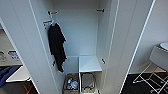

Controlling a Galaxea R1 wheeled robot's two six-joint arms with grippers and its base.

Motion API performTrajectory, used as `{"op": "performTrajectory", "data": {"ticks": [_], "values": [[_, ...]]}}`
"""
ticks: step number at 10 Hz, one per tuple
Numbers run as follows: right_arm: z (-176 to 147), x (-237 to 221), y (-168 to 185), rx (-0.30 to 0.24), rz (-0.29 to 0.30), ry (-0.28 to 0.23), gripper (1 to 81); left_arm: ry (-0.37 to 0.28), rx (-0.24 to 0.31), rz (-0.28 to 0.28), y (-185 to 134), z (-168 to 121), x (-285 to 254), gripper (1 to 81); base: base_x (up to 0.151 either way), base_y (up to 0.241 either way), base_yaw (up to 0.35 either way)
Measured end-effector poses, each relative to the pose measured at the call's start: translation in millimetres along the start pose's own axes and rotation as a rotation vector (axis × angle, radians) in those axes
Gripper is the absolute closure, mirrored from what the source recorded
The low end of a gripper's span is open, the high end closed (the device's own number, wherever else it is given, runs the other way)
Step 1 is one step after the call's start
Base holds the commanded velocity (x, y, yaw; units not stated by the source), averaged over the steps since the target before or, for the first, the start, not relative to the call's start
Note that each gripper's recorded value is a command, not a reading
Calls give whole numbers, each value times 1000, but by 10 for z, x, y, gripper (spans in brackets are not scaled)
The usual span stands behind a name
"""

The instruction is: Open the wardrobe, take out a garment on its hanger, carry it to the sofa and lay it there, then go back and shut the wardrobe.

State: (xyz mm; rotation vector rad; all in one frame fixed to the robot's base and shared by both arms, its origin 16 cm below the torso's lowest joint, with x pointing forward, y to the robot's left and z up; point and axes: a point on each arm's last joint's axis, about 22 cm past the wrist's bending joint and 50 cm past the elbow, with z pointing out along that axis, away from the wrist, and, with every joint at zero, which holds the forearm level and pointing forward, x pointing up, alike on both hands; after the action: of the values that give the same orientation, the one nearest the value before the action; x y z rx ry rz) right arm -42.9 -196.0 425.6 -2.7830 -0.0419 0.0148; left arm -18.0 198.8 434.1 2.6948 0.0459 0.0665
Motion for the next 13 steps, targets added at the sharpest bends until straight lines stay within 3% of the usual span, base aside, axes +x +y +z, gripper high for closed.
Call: {"op": "performTrajectory", "data": {"ticks": [4, 10, 13], "values": [[7, 29, -16, 2, -1, 5, 10, -2, -2, -1, 18, 5, -22, 10, 0, 0, 167], [9, 0, -25, 3, -1, 0, 10, -2, -1, -4, 12, 4, -22, 10, -10, -15, 0], [25, 13, -78, 9, -3, 1, 10, -3, 30, -142, -29, 20, -44, 10, 0, 0, 0]]}}
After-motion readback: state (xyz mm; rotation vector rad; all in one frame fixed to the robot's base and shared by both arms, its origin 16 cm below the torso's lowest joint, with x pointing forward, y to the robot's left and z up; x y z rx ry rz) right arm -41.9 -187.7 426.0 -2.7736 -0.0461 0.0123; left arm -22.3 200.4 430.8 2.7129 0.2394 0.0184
